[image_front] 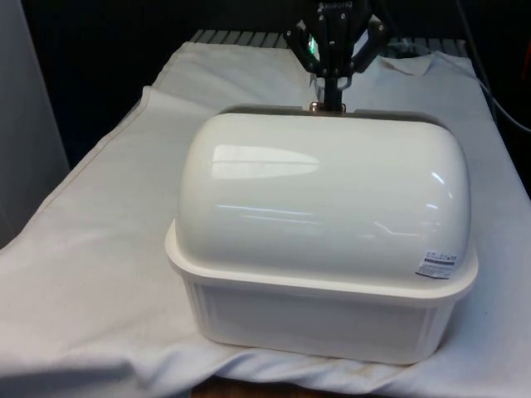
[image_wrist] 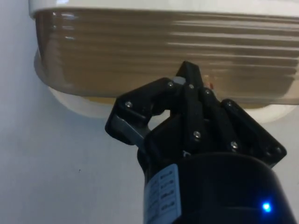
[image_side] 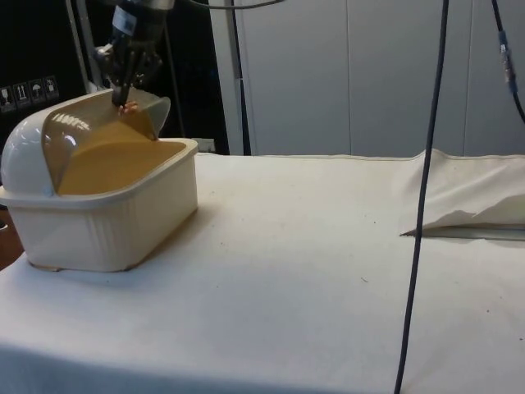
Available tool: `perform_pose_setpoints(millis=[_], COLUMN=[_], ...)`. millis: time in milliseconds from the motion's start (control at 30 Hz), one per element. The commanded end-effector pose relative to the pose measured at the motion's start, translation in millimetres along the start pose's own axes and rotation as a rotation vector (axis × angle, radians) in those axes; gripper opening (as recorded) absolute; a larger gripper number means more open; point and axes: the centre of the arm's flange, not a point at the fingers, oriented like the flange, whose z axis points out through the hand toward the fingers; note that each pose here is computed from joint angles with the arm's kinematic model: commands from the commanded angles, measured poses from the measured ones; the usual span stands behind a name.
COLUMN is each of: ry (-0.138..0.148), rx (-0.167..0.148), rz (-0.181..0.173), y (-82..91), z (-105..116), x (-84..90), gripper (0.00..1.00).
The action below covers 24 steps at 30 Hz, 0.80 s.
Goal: Open the lid, then close it.
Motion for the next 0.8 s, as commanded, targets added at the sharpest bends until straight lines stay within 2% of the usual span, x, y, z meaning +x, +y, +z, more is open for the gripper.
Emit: perform_pose_setpoints(millis=[0,300,333,400,600,633,767], ry=[-0.001,-0.047,-0.049,-0.063,-0.097,-0.1,-0.118], rx=[-0.002,-0.004,-0.006,-0.006,-0.009,-0.011,-0.012], rz=[0.009,0.026,0.018,0.03,0.036,0.029,0.038], y=[-0.3,-5.1,-1.6,-5.6,-7.3,-6.0,-7.4], z=[1.9,13.0,8.7,15.4,21.1,21.2,18.5], x=[-4.0,-30.5,-26.5,-39.5,-57.0,-53.3,-69.6], gripper=[0.0,0.0,0.0,0.0,0.0,0.0,0.0])
